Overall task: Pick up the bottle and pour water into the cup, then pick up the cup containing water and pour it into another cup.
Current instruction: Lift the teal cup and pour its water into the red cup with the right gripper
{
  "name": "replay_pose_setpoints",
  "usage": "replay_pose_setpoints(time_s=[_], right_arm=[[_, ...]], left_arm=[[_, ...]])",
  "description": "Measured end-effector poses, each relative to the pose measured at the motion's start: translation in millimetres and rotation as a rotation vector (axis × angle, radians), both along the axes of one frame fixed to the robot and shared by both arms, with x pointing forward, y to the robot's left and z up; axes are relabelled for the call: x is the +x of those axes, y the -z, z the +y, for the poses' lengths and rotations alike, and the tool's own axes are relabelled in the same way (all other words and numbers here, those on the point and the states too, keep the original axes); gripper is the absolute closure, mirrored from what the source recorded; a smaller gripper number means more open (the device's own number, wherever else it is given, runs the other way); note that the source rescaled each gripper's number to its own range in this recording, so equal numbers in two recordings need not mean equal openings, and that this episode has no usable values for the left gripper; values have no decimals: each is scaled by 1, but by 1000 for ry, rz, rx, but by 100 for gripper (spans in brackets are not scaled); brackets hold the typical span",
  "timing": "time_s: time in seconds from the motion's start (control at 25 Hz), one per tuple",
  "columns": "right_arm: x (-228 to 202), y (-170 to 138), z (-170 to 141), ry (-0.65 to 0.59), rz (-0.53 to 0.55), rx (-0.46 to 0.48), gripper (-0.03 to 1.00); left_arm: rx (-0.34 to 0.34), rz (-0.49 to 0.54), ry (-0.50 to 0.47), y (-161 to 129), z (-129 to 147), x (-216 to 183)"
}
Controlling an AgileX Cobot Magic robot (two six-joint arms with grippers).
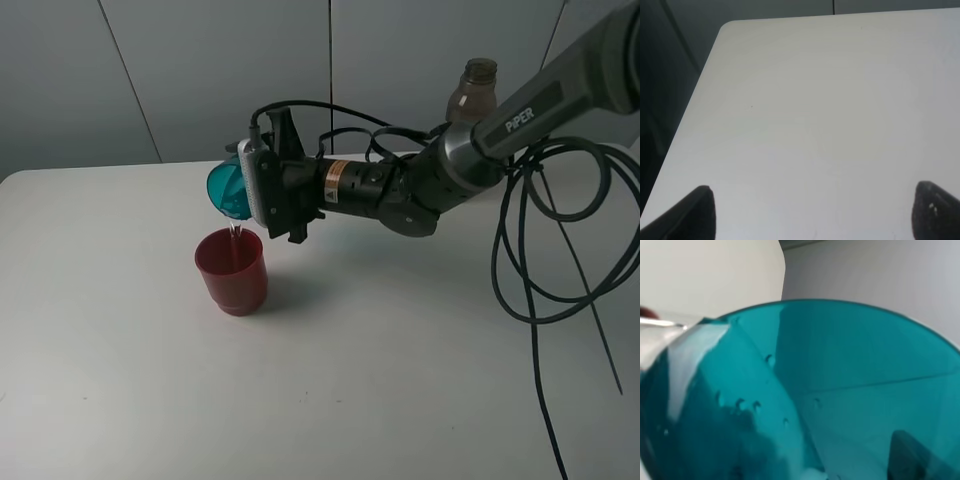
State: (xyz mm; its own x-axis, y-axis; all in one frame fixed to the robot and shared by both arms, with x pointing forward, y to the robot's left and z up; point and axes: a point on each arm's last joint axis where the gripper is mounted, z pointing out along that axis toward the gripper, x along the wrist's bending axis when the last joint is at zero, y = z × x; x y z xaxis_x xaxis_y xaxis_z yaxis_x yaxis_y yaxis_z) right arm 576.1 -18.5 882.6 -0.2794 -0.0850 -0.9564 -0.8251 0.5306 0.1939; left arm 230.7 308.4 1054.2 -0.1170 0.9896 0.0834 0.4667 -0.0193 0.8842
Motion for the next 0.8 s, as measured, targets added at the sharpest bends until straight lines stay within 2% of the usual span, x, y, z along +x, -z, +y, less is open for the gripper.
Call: replay_pose_setpoints(time_s=[0.8], right_arm=[[-1, -6, 2, -64, -249, -72, 90]], left_arm=[[0, 0, 0, 0, 0, 0]])
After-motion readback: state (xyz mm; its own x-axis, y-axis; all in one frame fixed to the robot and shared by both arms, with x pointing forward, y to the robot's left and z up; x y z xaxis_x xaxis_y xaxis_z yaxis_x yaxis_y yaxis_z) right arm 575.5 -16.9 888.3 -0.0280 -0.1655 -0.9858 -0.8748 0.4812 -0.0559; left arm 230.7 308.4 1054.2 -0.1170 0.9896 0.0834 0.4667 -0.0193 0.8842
